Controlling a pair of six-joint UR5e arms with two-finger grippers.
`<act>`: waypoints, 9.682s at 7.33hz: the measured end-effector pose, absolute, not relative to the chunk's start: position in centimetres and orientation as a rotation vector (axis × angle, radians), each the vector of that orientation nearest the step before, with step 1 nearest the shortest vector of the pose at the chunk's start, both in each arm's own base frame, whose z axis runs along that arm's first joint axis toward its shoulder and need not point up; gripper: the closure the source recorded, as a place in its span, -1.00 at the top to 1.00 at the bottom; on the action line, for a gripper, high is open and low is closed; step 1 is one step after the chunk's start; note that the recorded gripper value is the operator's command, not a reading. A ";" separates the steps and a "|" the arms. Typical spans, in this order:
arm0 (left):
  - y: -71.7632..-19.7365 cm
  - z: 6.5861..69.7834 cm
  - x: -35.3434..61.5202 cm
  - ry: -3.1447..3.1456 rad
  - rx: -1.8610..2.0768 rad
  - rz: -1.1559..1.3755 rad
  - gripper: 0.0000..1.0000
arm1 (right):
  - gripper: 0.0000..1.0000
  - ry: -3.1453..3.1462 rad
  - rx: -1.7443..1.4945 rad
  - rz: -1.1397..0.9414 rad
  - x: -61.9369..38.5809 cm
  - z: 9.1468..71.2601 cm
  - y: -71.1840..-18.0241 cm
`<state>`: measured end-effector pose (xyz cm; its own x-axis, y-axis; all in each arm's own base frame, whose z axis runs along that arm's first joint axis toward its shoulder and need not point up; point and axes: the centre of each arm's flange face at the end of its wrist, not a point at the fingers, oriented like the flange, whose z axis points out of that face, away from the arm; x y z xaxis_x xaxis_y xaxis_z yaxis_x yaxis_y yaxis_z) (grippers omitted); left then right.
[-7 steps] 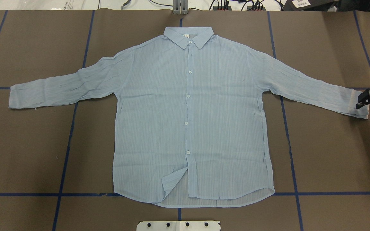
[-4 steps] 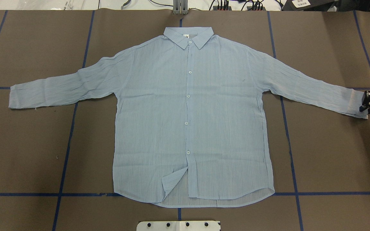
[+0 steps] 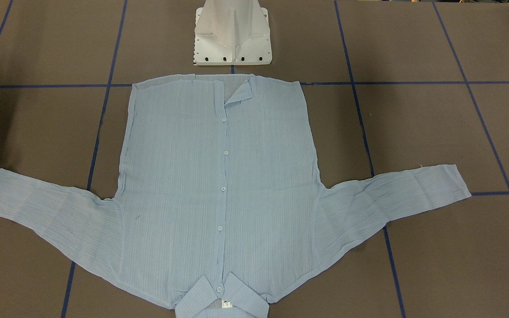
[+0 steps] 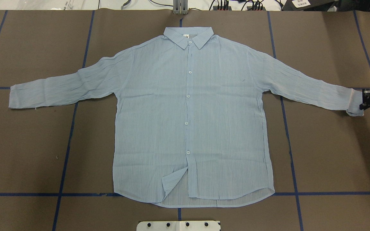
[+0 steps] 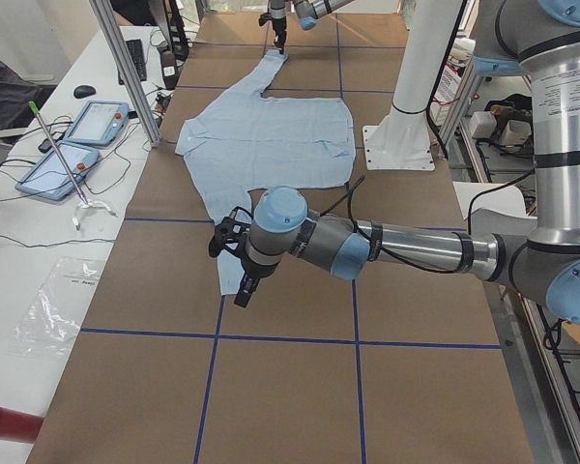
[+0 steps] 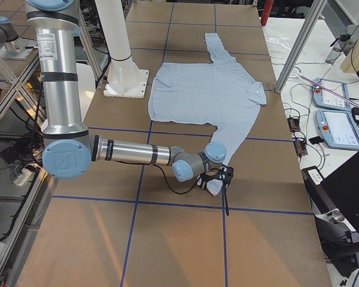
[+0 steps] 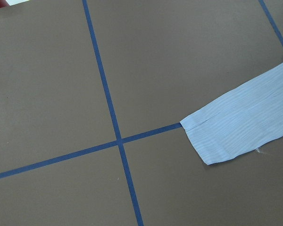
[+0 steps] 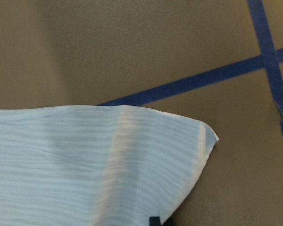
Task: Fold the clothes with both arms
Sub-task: 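Grasp the sleeve cuff with the right gripper and lift it, then carry the sleeve across the shirt toward the collar with the right gripper, then release the sleeve on the chest while the left gripper reaches the other cuff, then grasp the other cuff with the left gripper while the right gripper moves to the shoulder, then fold the sleeve across the chest with the left gripper while the right arm withdraws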
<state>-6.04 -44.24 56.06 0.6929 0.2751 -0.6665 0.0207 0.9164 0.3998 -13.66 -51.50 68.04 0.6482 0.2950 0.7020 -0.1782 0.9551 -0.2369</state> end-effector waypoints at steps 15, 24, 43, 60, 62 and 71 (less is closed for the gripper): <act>-44.3 54.8 -5.9 0.802 0.422 0.157 1.00 | -1.00 -1.068 -0.096 0.447 -56.4 16.8 -60.9; -45.4 56.2 0.7 0.866 0.249 0.087 1.00 | 0.99 -1.123 -0.064 0.518 -62.4 10.6 -56.4; -53.8 63.3 21.9 0.821 -0.014 0.071 -0.05 | 1.00 -1.099 -0.063 0.569 -53.0 21.1 -57.3; -51.2 20.4 42.0 1.122 0.039 -0.239 -1.00 | 1.00 -0.934 0.096 0.470 -38.2 38.5 -59.6; -50.8 12.0 47.1 1.187 0.013 -0.332 -1.00 | 1.00 -0.905 0.104 0.456 -37.3 40.5 -59.6; -48.8 3.4 62.4 1.200 0.010 -0.416 0.39 | 1.00 -0.845 0.109 0.436 -34.3 45.4 -58.8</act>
